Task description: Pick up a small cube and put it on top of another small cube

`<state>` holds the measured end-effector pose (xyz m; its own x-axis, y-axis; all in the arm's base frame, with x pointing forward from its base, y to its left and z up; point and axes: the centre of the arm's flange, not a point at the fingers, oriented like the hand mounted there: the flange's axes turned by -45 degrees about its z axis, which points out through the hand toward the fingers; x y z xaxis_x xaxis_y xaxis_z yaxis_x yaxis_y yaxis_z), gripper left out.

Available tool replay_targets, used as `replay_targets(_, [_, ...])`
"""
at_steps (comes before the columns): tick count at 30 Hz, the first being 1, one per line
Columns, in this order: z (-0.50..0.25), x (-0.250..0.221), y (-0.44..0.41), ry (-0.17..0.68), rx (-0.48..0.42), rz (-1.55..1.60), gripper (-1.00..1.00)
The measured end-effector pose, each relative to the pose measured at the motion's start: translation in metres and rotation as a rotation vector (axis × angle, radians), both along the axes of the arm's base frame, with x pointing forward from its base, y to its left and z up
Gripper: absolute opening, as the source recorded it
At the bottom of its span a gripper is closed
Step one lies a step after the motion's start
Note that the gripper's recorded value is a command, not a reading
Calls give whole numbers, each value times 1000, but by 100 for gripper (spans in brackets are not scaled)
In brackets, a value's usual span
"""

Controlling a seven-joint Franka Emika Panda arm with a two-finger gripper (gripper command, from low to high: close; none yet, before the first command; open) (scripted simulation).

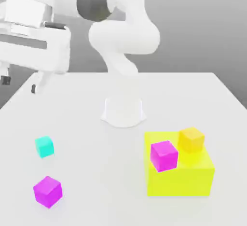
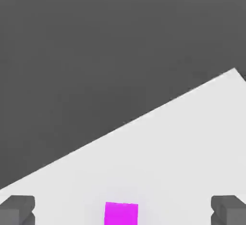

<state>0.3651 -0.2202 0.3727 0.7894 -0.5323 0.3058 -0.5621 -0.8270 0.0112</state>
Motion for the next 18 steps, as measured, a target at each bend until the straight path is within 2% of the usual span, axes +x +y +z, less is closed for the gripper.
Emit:
replay_targets(10, [-164,-133,-48,193,201,-335,0])
replay_targets(12, [-185,-147,-48,206,224,-368,0])
replay_targets(18, [-236,-149,-46,214,226,-369,0])
